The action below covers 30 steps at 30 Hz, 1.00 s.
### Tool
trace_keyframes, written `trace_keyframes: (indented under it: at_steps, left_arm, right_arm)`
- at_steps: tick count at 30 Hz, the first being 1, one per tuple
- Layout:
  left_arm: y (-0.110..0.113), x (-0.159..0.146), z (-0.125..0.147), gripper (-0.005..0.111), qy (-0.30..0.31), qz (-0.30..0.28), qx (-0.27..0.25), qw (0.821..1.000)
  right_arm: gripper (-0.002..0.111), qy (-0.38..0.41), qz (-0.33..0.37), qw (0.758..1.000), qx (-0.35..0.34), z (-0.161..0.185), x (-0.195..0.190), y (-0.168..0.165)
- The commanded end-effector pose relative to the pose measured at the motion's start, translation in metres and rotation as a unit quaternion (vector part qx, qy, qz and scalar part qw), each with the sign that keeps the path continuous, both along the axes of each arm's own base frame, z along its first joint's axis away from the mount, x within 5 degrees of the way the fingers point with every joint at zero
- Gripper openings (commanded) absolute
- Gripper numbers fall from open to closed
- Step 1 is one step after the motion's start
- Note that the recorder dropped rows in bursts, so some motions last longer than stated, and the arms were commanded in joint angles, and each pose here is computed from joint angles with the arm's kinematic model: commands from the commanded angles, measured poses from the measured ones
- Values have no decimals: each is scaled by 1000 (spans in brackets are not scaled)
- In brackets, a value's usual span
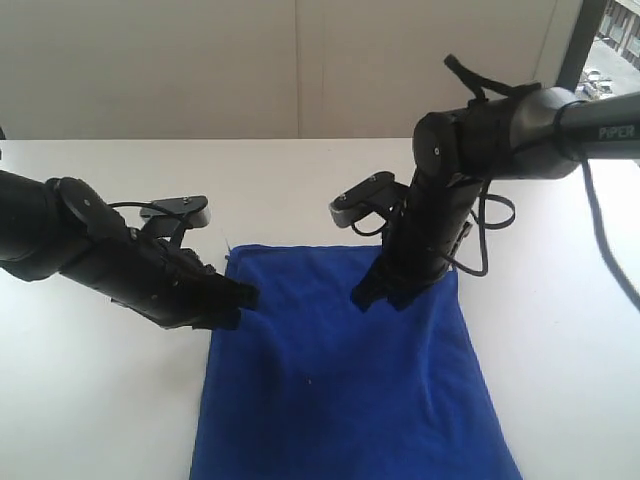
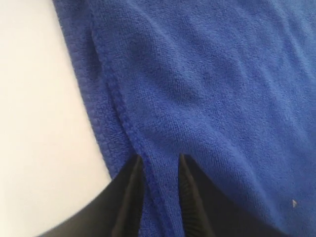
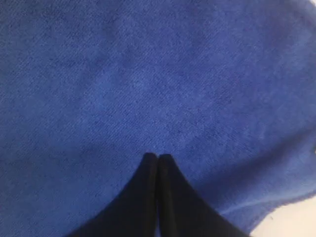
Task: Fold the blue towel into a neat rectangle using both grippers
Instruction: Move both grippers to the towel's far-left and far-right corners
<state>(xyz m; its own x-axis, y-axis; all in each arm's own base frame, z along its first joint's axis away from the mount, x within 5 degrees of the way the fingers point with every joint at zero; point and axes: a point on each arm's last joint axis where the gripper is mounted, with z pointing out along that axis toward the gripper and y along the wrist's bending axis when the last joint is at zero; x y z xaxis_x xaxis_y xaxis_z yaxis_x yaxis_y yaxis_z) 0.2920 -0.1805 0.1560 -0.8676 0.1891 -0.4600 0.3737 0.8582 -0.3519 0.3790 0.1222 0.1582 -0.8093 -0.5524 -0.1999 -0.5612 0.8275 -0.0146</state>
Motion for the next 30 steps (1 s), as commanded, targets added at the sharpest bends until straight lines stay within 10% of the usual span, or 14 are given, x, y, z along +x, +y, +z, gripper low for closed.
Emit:
trace_keyframes:
  at_steps: [1, 30]
  left_arm:
    - [2, -2, 0, 33, 14, 9, -8, 1000]
    - [-1, 1, -11, 30, 30, 44, -18, 998]
  right_arm:
    - [0, 11, 7, 1000, 2, -11, 3, 0]
    - [0, 27, 4, 1000, 0, -27, 4, 1]
